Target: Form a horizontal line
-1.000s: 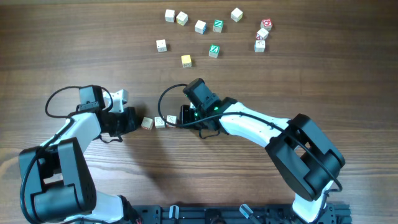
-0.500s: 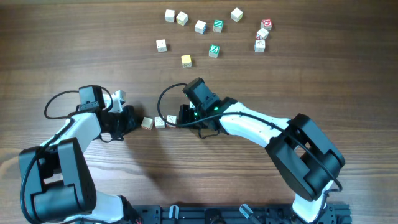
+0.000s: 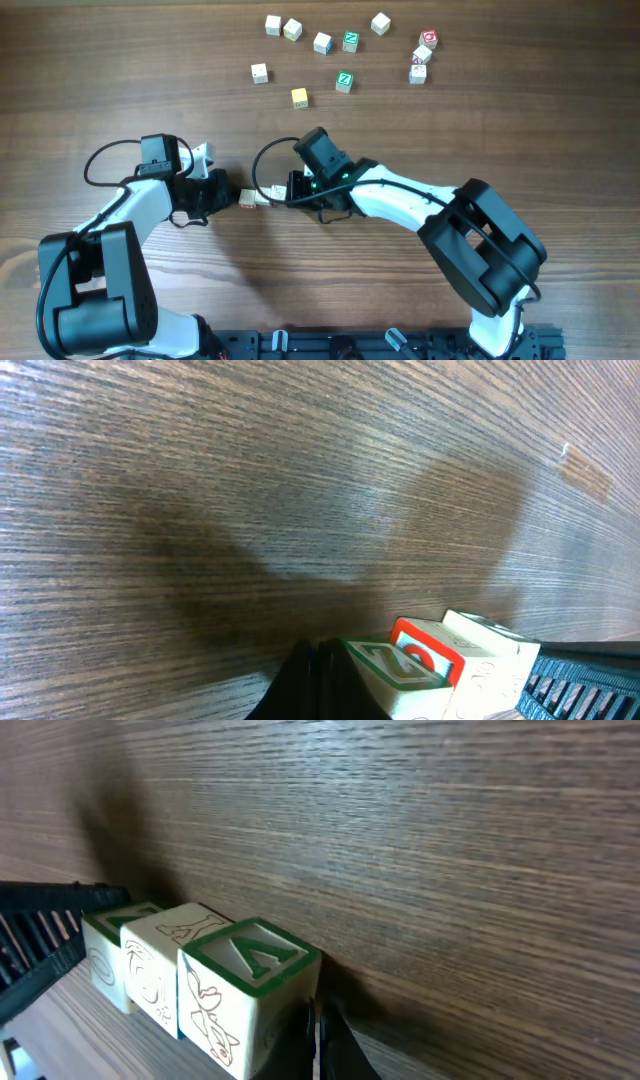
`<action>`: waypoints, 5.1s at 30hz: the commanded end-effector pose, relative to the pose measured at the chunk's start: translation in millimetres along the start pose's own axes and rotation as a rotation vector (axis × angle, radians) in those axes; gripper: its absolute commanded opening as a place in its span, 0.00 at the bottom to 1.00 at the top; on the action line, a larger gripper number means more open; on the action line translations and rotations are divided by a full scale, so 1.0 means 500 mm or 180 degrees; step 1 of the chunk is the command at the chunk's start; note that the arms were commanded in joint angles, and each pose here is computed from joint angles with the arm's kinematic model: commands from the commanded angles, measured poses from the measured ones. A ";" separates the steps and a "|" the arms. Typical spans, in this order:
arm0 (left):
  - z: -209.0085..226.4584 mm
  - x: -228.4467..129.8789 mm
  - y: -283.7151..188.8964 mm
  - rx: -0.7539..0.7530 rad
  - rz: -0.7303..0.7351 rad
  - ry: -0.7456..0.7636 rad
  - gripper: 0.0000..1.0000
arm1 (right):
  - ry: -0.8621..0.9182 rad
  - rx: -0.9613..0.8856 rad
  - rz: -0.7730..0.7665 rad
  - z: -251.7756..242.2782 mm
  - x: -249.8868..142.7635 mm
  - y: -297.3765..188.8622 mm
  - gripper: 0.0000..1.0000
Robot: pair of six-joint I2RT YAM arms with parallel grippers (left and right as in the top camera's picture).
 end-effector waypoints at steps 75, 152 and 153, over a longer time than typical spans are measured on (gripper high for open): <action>0.017 -0.003 0.009 0.0140 -0.0004 -0.0011 0.04 | -0.0247 0.0200 -0.0025 -0.001 0.025 0.000 0.05; 0.093 0.080 -0.013 0.0973 -0.0615 0.0147 0.04 | -0.0320 -0.0301 -0.0358 -0.021 0.156 -0.085 0.05; 0.096 0.081 -0.016 0.1016 -0.0626 0.0145 0.04 | -0.0317 -0.0309 -0.0355 -0.013 0.162 -0.093 0.05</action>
Point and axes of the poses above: each gripper's point midway between its finger pads, its own y axis out along the fingers, its own z axis along the line the jaws close on, x = y × z, the point moved 1 cm from there along -y, back along the fingers, and after that the axes turned 1 degree about -y, right-handed, at the moved point
